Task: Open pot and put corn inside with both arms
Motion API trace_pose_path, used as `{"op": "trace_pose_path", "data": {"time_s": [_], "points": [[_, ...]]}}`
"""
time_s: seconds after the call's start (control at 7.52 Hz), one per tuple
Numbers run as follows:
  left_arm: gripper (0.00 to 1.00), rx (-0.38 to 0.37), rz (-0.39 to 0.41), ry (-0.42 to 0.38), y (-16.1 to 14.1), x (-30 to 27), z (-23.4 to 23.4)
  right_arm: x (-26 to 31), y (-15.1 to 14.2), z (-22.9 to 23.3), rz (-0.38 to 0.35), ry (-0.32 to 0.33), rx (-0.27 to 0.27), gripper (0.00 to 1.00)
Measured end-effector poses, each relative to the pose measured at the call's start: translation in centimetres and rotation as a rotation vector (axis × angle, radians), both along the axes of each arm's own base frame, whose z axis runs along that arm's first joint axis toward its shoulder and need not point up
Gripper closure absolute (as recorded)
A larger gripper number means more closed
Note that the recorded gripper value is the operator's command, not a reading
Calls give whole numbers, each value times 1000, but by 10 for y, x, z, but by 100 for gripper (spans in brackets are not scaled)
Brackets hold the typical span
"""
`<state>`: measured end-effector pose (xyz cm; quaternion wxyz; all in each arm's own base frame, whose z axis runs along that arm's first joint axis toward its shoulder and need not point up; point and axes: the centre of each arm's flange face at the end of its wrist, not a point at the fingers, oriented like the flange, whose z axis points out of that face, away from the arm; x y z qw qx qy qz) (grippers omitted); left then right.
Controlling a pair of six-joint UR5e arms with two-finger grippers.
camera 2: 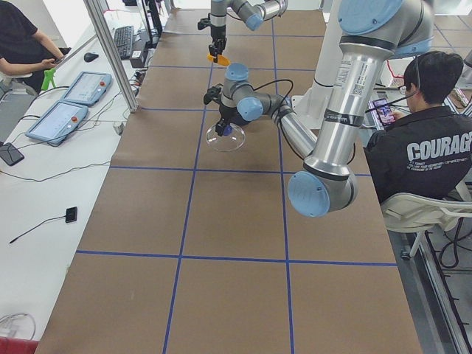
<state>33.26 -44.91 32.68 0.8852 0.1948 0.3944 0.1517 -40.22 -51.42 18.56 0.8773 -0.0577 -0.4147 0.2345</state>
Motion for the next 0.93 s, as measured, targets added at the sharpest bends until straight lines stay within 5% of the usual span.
{"op": "trace_pose_path", "data": {"time_s": [0.4,0.93], "points": [[40,33,39,28,-21,-43,91,-69,19,-55,39,13,-26,56],[40,35,69,38,-10,-97,162,-139,66,-83,43,29,-22,56]]}}
